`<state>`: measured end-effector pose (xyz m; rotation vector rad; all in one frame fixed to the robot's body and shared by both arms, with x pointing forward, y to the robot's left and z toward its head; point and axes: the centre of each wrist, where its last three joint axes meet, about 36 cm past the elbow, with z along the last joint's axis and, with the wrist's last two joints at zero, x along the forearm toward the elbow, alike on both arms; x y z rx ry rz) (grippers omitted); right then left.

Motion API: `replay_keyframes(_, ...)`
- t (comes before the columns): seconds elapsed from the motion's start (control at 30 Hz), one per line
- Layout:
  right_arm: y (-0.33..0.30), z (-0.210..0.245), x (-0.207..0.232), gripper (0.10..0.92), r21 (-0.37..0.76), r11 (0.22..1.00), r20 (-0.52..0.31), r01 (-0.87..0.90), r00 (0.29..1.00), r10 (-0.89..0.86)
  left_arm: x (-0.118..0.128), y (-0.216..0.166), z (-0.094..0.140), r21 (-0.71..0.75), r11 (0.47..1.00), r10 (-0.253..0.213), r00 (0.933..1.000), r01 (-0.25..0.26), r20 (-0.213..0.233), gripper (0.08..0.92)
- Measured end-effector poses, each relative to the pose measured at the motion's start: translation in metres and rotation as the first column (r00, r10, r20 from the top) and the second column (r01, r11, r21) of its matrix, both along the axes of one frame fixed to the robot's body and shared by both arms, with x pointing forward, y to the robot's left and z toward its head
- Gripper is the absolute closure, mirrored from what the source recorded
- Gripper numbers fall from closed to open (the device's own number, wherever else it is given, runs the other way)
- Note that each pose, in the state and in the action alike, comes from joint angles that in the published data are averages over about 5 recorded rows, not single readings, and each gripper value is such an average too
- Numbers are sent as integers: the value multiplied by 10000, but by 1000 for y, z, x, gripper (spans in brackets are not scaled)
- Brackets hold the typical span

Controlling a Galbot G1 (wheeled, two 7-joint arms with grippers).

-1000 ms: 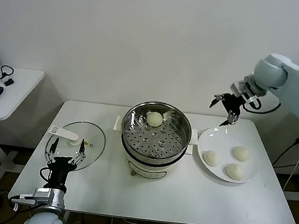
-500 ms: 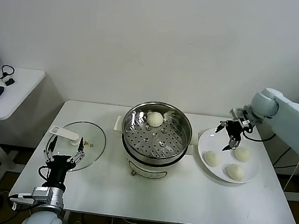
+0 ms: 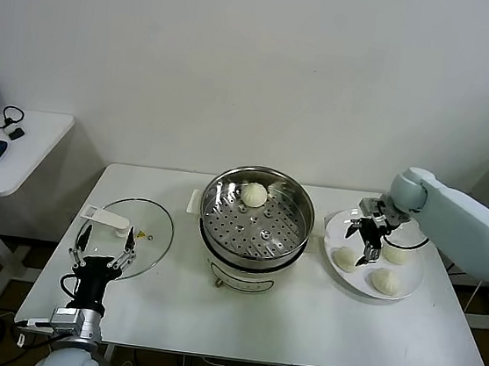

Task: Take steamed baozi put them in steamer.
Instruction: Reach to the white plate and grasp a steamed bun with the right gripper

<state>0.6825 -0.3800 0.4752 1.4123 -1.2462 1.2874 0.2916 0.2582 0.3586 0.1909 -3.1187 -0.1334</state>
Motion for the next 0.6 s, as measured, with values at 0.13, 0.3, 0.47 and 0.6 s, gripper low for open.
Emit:
replay_keyframes(0.13,2,-6,3,200,-62,10000,-78,7,10000,-8,0,1,0,15,10000,33,10000,-33,-15,177)
replay_keyframes(0.3,4,-13,3,200,-108,9999,-182,37,9998,-39,0,1,-1,11,10000,33,10000,-33,-10,177)
replay_keyframes(0.47,5,-19,4,200,-148,9999,-254,85,9996,-88,1,1,-2,1,10000,36,10000,-36,-30,177)
replay_keyframes(0.6,4,-21,5,200,-181,9998,-294,100,9995,-106,1,1,-2,2,10000,41,10000,-41,-38,177)
